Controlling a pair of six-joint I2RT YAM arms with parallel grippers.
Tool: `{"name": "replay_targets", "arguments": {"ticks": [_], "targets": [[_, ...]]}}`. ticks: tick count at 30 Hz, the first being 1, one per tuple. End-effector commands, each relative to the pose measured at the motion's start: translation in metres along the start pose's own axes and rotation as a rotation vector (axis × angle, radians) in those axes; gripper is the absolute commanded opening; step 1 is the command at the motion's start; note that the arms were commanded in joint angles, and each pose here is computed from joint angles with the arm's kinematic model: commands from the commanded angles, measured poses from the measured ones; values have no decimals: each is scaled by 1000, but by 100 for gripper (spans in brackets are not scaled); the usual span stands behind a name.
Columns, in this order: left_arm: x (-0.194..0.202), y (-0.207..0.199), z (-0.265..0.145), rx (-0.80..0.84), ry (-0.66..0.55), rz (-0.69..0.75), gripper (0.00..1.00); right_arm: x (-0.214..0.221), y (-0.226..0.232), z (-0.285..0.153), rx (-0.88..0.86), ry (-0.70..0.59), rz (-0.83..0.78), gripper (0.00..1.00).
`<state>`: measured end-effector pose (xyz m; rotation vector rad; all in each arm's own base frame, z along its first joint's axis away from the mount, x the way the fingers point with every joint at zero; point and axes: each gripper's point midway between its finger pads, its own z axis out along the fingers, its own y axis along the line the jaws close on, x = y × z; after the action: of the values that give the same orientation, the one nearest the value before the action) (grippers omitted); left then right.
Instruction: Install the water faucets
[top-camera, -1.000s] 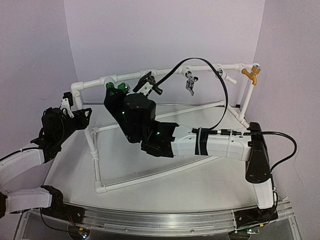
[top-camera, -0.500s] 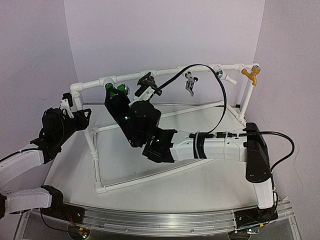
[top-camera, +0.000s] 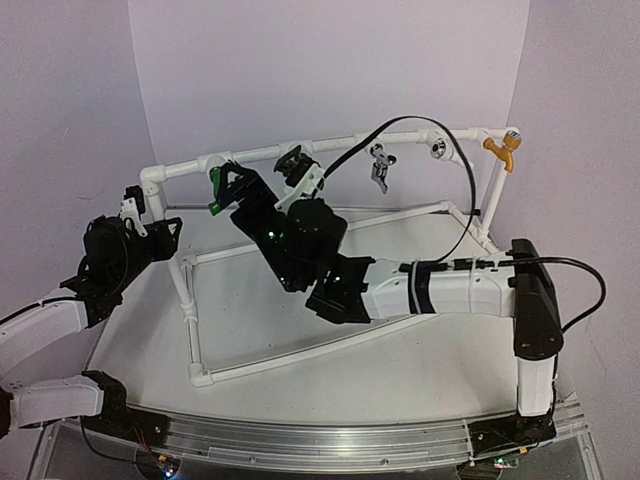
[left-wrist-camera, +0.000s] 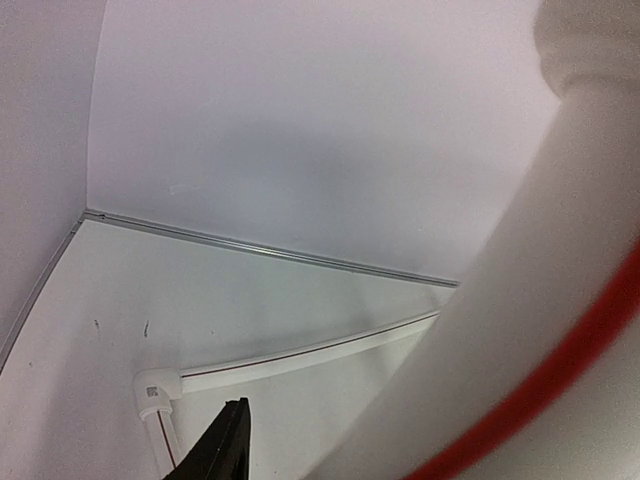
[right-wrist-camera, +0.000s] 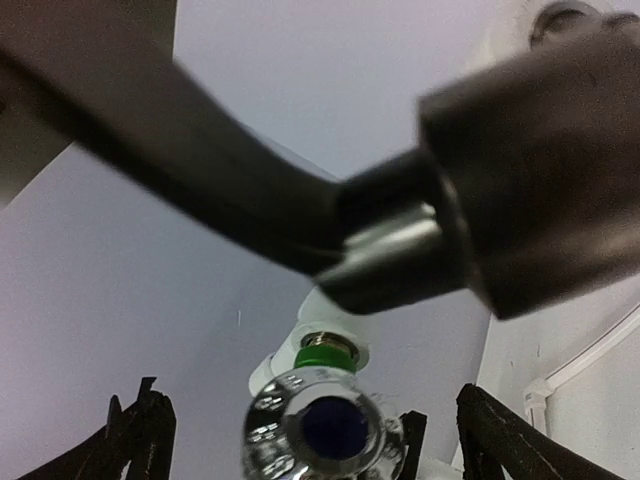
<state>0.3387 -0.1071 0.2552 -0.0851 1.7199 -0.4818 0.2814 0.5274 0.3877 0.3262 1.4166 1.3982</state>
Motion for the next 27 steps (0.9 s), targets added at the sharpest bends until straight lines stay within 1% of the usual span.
{"name": "replay_targets", "arguments": {"ticks": [1,4,6,9,10,12,13,15,17,20,22,23,25,27], "targets": [[9,-29,-2,105,98,-190,0,-25,49,-38,-109,27,-74,98],[11,-30,-1,110,107,-186,0,-11,29,-58,-46,112,-138,98],[13,-29,0,105,112,-186,0,-1,20,-74,-26,178,-282,98],[15,-29,1,106,120,-181,0,8,15,-98,15,268,-592,98],[16,-29,0,107,122,-179,0,12,14,-106,-5,301,-702,98],[17,-28,-1,104,121,-180,0,26,19,-119,-106,383,-974,98],[18,-27,-2,100,121,-181,0,34,19,-127,-154,423,-1170,98],[20,-26,-2,100,123,-181,0,38,16,-131,-193,457,-1545,98],[22,-26,-2,101,129,-177,0,39,18,-128,-229,454,-1900,98],[23,-25,-3,97,128,-178,0,30,22,-110,-192,414,-2296,98],[23,-26,-2,100,130,-178,0,29,31,-98,-184,358,-2480,97],[23,-26,-2,101,130,-177,0,28,39,-93,-186,319,-2546,96],[23,-25,-2,98,129,-178,0,29,50,-86,-200,266,-2635,93],[22,-25,-2,95,127,-177,0,33,51,-76,-192,260,-2721,90]]}}
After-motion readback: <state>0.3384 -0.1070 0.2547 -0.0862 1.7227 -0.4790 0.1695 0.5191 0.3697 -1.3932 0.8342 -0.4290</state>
